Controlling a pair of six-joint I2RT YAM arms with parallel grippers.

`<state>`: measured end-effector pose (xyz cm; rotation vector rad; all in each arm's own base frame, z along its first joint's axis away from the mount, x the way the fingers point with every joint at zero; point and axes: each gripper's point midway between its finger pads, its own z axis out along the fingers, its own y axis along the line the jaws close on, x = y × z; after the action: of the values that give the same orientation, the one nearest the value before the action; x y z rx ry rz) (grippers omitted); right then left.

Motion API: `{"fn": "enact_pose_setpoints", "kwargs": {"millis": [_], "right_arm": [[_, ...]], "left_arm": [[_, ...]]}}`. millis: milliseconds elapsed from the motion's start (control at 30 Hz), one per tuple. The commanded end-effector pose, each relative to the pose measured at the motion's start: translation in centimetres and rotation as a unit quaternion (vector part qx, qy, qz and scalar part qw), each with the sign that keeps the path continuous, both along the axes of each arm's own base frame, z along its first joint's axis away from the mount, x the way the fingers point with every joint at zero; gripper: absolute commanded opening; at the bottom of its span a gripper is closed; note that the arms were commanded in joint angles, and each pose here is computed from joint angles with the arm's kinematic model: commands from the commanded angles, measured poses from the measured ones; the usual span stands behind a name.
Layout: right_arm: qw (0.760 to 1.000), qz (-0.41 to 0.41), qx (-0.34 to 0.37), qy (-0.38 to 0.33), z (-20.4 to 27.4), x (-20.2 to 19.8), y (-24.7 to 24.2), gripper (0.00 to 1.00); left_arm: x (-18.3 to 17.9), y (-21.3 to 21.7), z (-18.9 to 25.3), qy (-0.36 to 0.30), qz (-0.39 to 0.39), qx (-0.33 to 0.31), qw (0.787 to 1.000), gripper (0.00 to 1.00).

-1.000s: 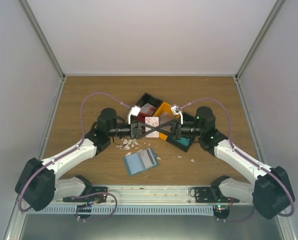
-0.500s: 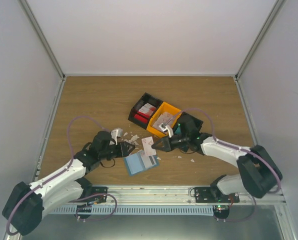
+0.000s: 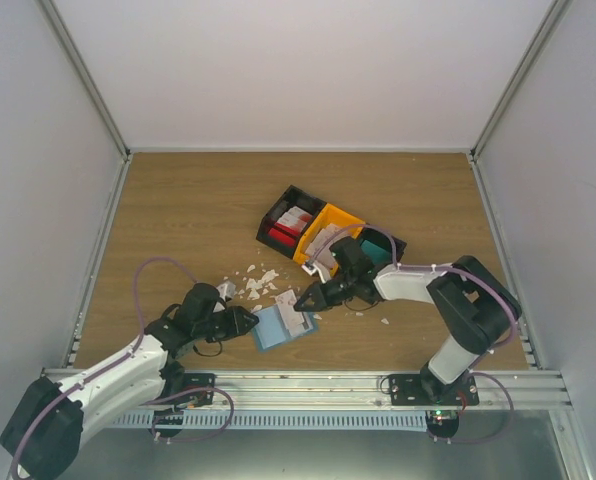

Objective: Put the credit cards into the card holder
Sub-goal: Insert the credit card into the card holder.

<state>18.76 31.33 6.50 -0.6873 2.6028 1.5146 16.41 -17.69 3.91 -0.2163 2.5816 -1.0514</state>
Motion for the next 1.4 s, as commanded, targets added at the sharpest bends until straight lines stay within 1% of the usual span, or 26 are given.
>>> {"fn": "enact_pose_setpoints", "kwargs": {"millis": [0,67,167,267,433,533,633,833,1133,1367], "right_arm": [[1.0,0.012,-0.009,0.016,-0.6,-1.1,1.5,0.0],[1.0,0.005,-0.017,0.019,-0.9,-1.1,1.8,0.0],[0.999,-0.012,-0.037,0.022,-1.8,-0.9,1.5,0.0],[0.998,-0.021,-0.049,0.027,-2.1,-0.9,1.2,0.0],[0.997,-0.045,-0.06,0.015,-1.2,-0.4,0.6,0.01],[0.997,-0.04,-0.06,0.023,-1.5,-0.6,0.8,0.01],[0.997,-0.021,-0.063,0.029,-2.1,-1.2,1.4,0.01],[0.996,0.008,-0.071,0.053,-3.3,-2.9,2.6,0.01],[0.992,-0.023,-0.089,0.085,-4.8,-3.6,1.8,0.01],[0.991,-0.014,-0.099,0.092,-5.5,-4.2,1.4,0.01]], "left_arm": [[-0.5,-0.6,-0.2,0.008,-0.011,-0.017,1.0,0.29],[-0.7,-0.7,-0.5,0.013,-0.017,-0.017,1.0,0.22],[-0.9,-0.7,-0.8,0.018,-0.022,-0.014,0.999,0.18],[-1.1,-0.6,-1.1,0.023,-0.024,-0.01,0.999,0.17],[-1.4,-0.7,-1.3,0.028,-0.029,-0.011,0.999,0.16],[-1.5,-0.7,-1.4,0.031,-0.032,-0.01,0.999,0.15],[-1.6,-0.7,-1.6,0.035,-0.034,-0.009,0.999,0.1],[-1.8,-0.9,-2.0,0.042,-0.041,-0.009,0.998,0.1],[-1.9,-0.9,-2.3,0.045,-0.04,-0.004,0.998,0.07],[-2.0,-0.8,-2.5,0.044,-0.04,-0.002,0.998,0.06]]}}
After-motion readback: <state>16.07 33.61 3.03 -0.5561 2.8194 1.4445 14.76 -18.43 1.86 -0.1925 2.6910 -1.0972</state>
